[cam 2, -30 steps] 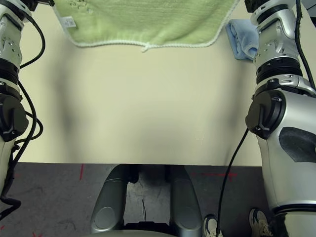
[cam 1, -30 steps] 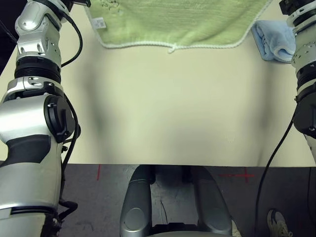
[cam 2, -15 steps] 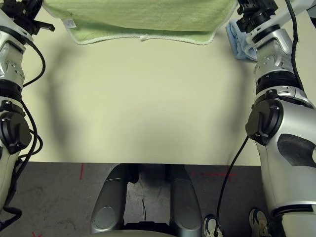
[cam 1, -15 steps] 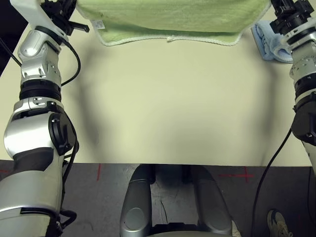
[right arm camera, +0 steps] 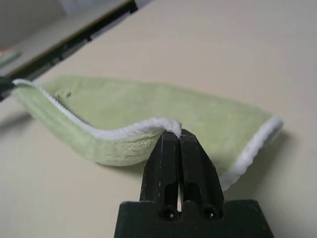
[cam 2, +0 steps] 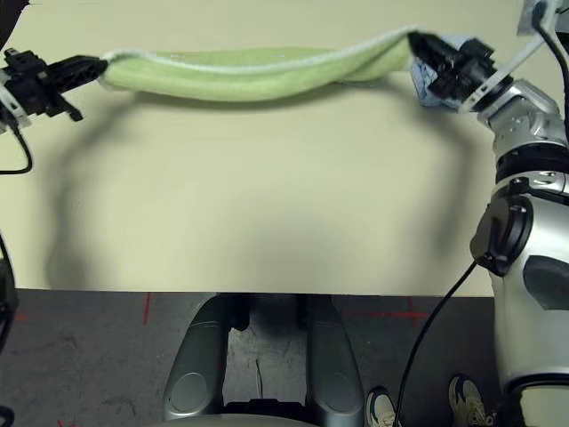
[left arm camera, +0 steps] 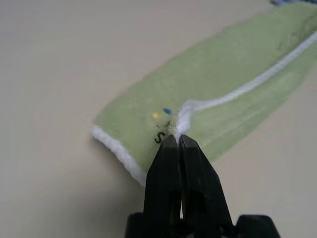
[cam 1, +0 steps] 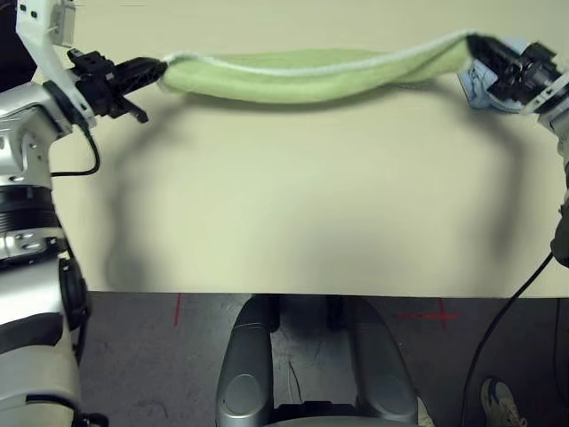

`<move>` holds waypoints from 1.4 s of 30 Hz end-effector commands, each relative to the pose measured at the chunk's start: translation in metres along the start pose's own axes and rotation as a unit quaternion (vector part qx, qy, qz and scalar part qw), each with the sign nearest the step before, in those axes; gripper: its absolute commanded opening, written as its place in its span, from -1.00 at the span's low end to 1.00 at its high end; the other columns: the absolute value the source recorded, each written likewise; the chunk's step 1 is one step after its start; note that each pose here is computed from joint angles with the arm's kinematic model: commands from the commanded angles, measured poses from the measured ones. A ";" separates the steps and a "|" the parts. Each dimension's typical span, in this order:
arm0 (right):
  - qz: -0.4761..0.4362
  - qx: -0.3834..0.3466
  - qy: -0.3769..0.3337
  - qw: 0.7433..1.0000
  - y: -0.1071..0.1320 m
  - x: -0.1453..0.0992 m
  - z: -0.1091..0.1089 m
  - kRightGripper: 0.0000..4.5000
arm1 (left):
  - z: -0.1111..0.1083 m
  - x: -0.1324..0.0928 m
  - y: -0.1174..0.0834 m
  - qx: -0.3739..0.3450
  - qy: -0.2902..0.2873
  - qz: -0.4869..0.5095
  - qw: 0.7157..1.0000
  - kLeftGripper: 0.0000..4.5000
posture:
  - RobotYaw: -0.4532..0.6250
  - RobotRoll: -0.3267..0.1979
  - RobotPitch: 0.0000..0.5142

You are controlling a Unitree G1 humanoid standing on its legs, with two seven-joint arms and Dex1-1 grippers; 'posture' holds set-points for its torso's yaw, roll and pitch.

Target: Fold the towel and set it aside.

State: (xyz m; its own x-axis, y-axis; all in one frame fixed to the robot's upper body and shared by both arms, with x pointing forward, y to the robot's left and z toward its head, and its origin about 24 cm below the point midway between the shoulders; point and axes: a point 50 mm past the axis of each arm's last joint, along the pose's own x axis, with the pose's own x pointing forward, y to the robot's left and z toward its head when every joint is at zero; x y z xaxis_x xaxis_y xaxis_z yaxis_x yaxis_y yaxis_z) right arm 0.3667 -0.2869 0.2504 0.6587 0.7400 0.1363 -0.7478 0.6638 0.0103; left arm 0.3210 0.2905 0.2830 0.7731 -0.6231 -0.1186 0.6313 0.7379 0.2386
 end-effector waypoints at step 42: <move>0.139 -0.032 0.277 0.950 0.019 -0.060 -0.016 -1.00 | -0.031 -0.082 -0.015 -0.088 0.158 -0.086 0.980 -0.99 | -0.09 0.25 0.32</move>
State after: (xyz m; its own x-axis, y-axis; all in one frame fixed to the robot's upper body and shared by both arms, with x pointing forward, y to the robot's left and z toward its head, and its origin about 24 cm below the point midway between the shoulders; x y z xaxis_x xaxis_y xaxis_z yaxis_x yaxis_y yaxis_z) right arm 0.3199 -0.3130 0.2269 0.4007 0.8247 -0.3991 -0.9056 0.4227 -0.0359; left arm 0.2544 0.3340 0.2564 0.6072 -0.6739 -0.4210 0.7434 0.6689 0.0016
